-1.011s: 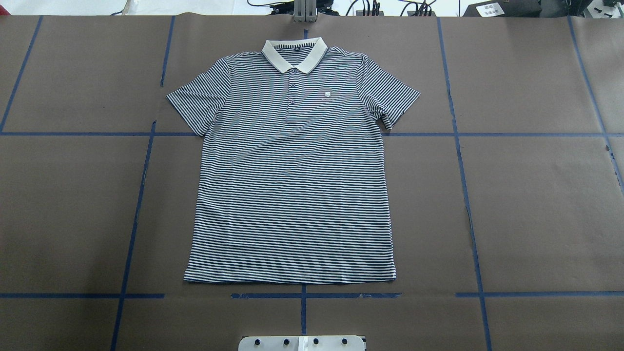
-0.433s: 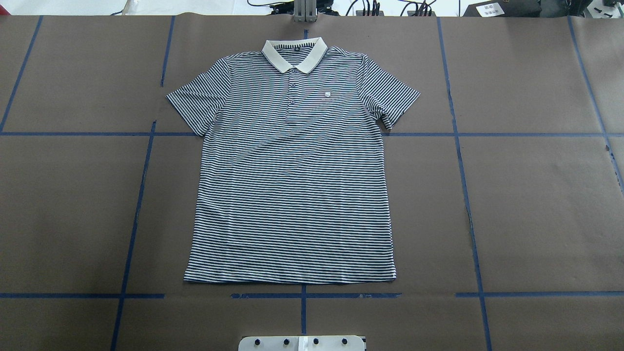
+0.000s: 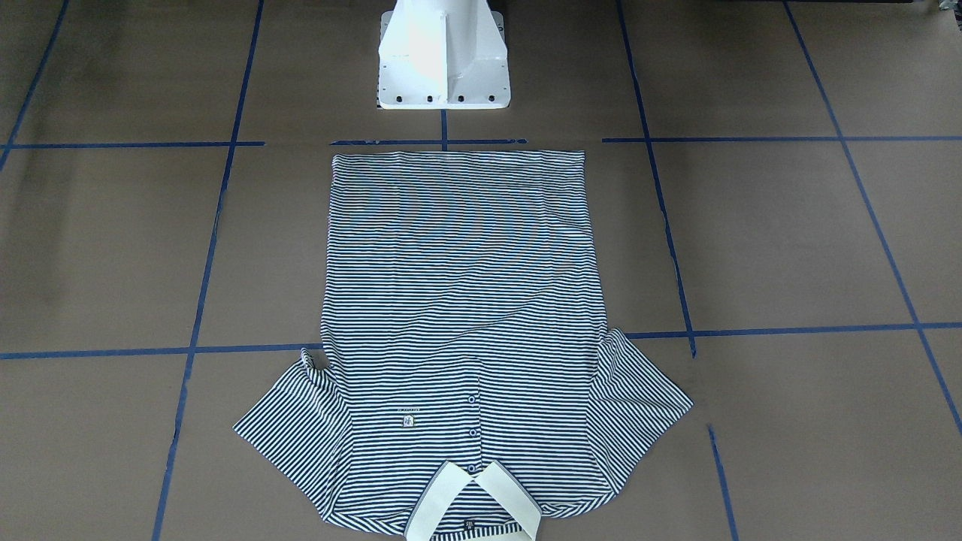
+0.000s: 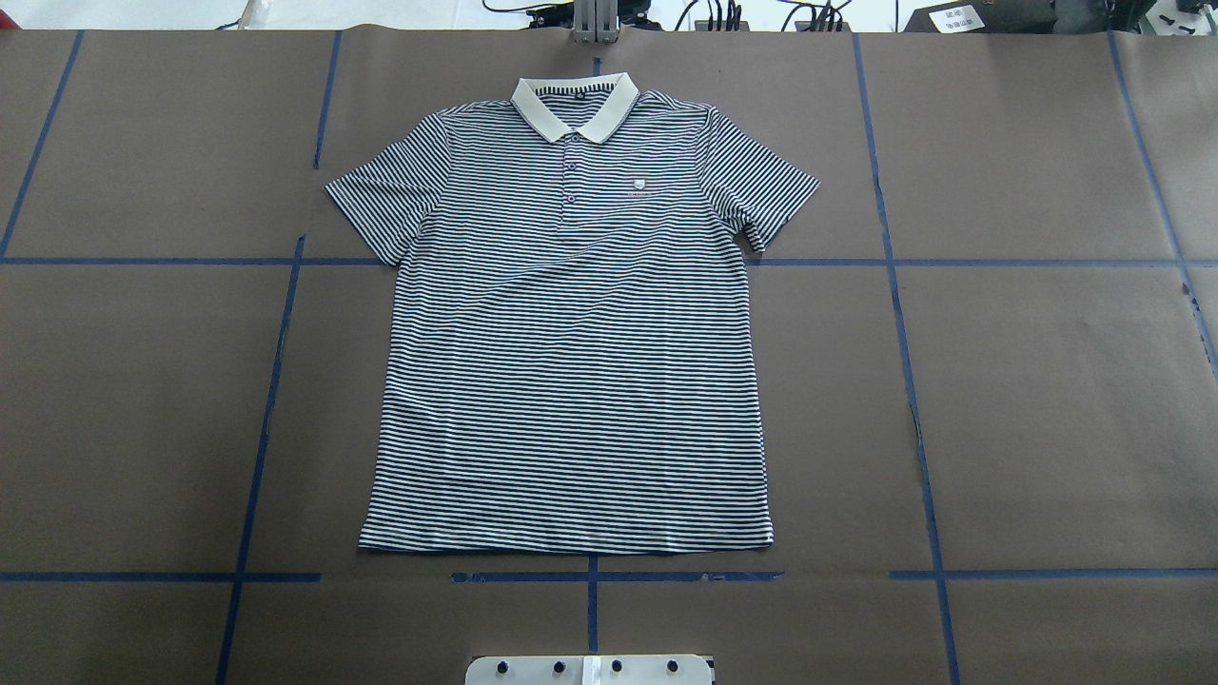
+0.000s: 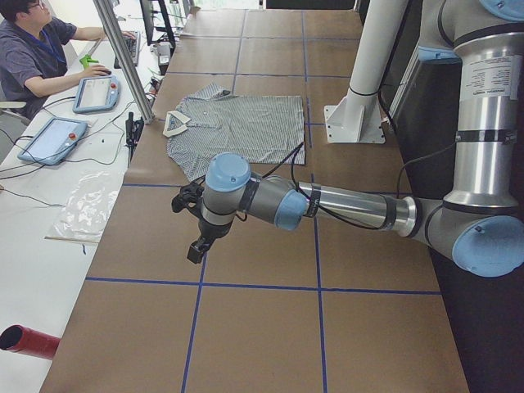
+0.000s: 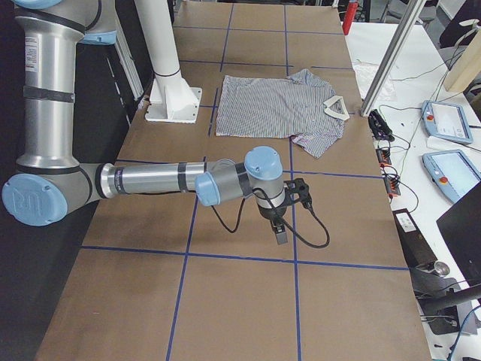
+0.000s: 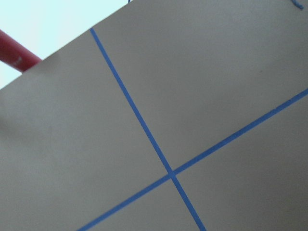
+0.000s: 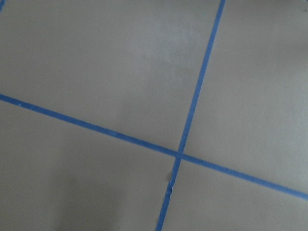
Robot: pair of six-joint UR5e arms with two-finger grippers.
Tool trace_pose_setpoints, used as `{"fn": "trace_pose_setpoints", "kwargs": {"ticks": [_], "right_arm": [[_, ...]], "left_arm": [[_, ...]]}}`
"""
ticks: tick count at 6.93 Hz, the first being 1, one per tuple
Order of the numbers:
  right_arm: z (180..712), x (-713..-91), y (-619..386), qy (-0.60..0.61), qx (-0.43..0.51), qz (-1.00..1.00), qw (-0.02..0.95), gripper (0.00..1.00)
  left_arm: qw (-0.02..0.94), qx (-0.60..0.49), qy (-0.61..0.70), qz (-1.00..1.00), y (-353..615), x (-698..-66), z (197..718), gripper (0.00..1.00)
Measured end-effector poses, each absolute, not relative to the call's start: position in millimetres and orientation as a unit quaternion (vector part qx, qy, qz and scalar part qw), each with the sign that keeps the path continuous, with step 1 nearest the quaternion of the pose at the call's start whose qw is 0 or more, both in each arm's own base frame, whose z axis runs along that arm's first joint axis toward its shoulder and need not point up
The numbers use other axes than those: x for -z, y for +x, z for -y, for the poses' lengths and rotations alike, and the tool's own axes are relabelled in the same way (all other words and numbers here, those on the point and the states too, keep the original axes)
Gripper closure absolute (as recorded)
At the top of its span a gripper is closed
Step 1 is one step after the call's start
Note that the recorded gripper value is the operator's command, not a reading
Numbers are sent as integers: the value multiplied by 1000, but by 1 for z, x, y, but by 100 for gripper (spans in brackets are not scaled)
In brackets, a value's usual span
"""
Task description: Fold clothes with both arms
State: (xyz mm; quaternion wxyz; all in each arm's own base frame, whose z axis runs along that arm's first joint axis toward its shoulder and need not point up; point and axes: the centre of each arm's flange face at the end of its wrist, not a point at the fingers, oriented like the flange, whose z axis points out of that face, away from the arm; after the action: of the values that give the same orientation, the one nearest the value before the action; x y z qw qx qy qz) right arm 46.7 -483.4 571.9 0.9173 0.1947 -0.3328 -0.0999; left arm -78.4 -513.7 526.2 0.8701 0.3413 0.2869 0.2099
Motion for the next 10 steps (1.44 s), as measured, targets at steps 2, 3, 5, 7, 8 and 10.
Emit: {"fn": "trace_pose_setpoints", "kwargs": {"ticks": [2, 3, 5, 7, 8, 10], "right_arm": [[503, -571, 42, 226, 111, 335, 908, 0], [510, -577, 39, 229, 114, 348, 902, 0], [525, -566, 28, 218, 80, 387, 892, 0], [532, -553, 3, 206, 50, 411, 887, 0], [533, -554, -9, 201, 51, 415, 886, 0], [547, -539, -26, 207, 58, 417, 883, 0]], "left_arm": [[848, -174, 401, -298, -77, -519, 521, 0], [844, -156, 411, -308, -75, -519, 523, 0], [840, -141, 416, -320, -72, -514, 527, 0], [840, -135, 410, -328, -63, -514, 529, 0], [840, -143, 403, -334, -49, -516, 531, 0], [842, -154, 380, -351, -18, -524, 537, 0]]}}
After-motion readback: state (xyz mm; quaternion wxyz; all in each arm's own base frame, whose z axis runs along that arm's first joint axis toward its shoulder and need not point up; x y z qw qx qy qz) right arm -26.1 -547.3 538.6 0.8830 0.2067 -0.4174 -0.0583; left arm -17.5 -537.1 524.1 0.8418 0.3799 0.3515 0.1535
